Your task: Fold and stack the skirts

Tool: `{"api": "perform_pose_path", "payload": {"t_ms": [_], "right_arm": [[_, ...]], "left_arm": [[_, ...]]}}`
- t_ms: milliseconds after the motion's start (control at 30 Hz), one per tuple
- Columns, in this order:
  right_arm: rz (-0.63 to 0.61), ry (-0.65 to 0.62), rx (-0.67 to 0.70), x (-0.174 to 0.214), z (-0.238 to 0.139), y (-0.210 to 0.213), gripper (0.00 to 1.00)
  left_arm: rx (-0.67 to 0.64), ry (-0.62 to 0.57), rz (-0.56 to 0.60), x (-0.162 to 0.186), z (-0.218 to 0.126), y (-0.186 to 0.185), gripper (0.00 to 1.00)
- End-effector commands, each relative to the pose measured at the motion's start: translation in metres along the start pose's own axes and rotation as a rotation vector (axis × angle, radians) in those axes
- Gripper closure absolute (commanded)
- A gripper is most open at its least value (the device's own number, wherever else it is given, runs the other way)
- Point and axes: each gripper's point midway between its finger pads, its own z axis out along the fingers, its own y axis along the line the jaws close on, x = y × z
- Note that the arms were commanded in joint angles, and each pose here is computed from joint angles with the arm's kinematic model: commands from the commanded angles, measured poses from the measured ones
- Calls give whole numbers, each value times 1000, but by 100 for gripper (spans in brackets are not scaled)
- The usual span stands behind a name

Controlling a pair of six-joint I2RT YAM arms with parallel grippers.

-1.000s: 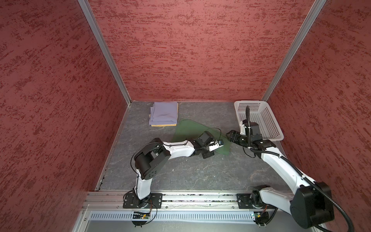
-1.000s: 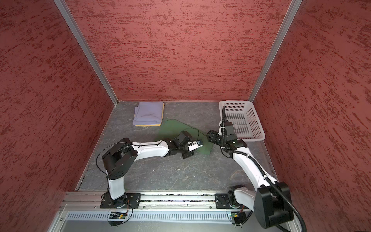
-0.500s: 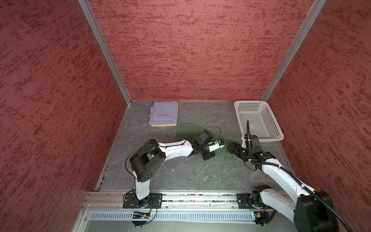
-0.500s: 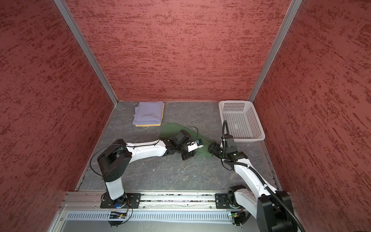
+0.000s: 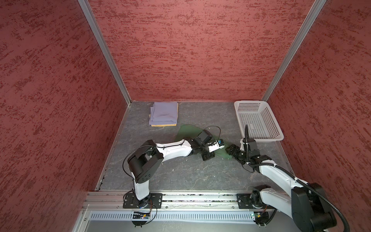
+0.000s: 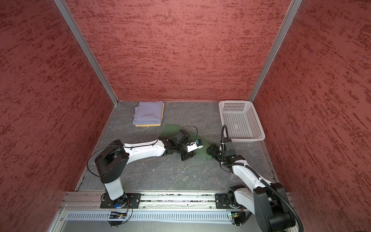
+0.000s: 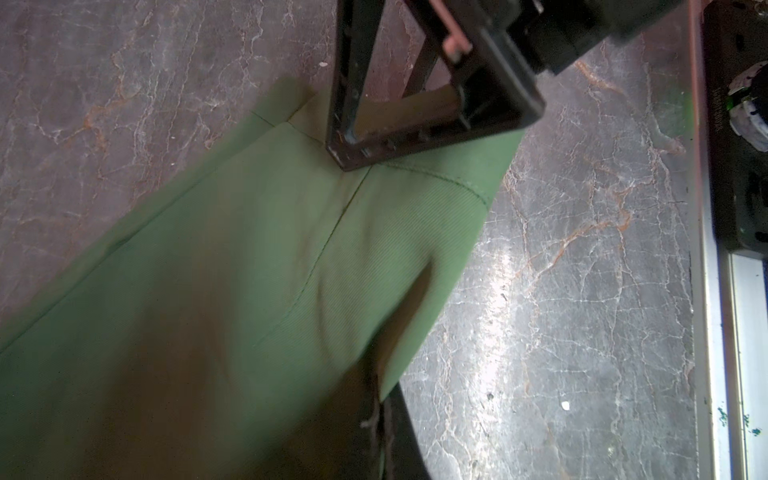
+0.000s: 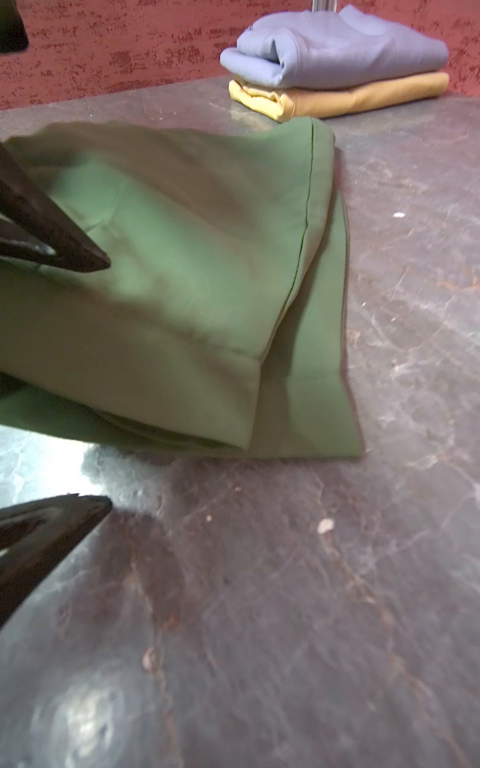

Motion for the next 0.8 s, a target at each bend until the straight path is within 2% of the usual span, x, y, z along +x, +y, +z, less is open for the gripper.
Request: {"api": "perform_pose_path", "payload": {"t_ms": [0, 467, 667, 767], "right_arm": [[23, -32, -51, -7, 4, 7, 19], [72, -73, -83, -8, 13, 2, 32], [91, -88, -100, -10, 17, 2, 44], [94, -94, -103, -11, 19, 2, 57]], "left_arm": [[17, -31, 12, -13, -4, -3, 100], [25, -24, 11, -14, -4, -4, 100], [27, -20, 3, -12, -3, -4, 100], [28, -15, -4, -10, -1, -4, 100]]}}
